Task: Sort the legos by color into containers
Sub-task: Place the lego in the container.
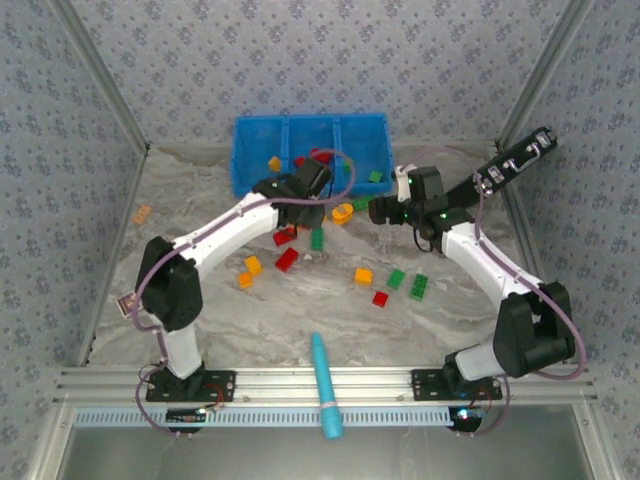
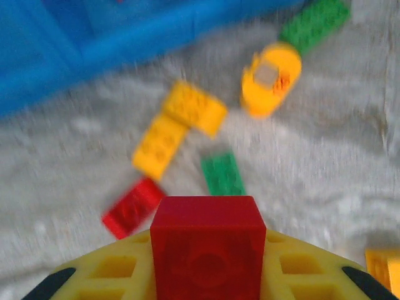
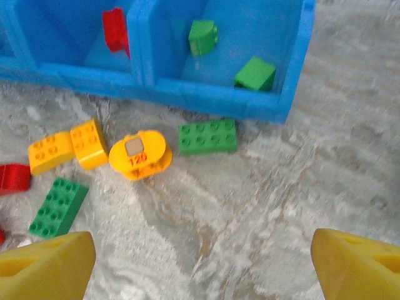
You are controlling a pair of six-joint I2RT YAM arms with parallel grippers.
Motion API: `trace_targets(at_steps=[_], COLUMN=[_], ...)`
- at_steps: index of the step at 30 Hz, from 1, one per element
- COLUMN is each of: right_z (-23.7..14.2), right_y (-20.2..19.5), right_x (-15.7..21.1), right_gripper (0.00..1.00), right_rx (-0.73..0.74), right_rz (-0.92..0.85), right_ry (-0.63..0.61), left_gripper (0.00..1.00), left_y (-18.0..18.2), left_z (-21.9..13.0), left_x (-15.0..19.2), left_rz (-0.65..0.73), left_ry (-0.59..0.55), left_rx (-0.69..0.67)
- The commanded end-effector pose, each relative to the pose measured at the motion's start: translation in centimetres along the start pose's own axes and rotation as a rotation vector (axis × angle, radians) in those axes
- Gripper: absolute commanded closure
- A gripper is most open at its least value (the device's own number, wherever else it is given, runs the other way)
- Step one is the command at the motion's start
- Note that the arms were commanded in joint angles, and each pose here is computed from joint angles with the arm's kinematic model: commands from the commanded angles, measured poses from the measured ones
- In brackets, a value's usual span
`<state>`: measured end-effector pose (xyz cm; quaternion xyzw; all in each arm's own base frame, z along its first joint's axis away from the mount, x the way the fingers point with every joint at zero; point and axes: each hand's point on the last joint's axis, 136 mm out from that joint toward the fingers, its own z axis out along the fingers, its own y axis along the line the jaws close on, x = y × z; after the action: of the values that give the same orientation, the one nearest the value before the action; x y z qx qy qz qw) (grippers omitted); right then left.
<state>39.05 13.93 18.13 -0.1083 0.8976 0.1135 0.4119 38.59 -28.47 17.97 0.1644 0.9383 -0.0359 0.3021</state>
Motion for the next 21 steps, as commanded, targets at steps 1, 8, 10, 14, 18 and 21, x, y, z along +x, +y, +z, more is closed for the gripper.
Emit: trace_targets(at_steps=[1,8,10,14,18,21], right_z=[-1.3,-2.5,-2.6,-2.9,-3.2,-3.3], right_y=[1.4,3.8,4.4,5.2,5.4,5.2], right_x=[1.0,7.5,9.9,14.0,16.7,17.3], right_gripper=[0.09,0.10,0.10,0.10,0.10,0.10], right_rx=[-0.058,-0.100,-0.102,-0.105,-0.090,-0.076], right_rz=[0.060,0.118,0.130,0.155,0.168,0.174], right_ry=[-0.004,0.122,0.176,0.265,0.317,0.321], left_gripper=[0.74,0.74,0.74,0.74,0.74,0.74], left_y=[2.0,3.1,3.5,4.4,5.5,5.8], left_z=[1.7,5.9,7.3,9.5,11.8,13.1], left_x=[-3.1,-8.9,-10.2,-12.2,-13.3,-14.0], left_rz=[0.075,0.037,0.027,-0.007,-0.049,-0.057], left_ry=[-0.028,-0.106,-0.122,-0.152,-0.181,-0.215], left_rx=[-0.067,-0.090,-0.094,-0.109,-0.115,-0.123])
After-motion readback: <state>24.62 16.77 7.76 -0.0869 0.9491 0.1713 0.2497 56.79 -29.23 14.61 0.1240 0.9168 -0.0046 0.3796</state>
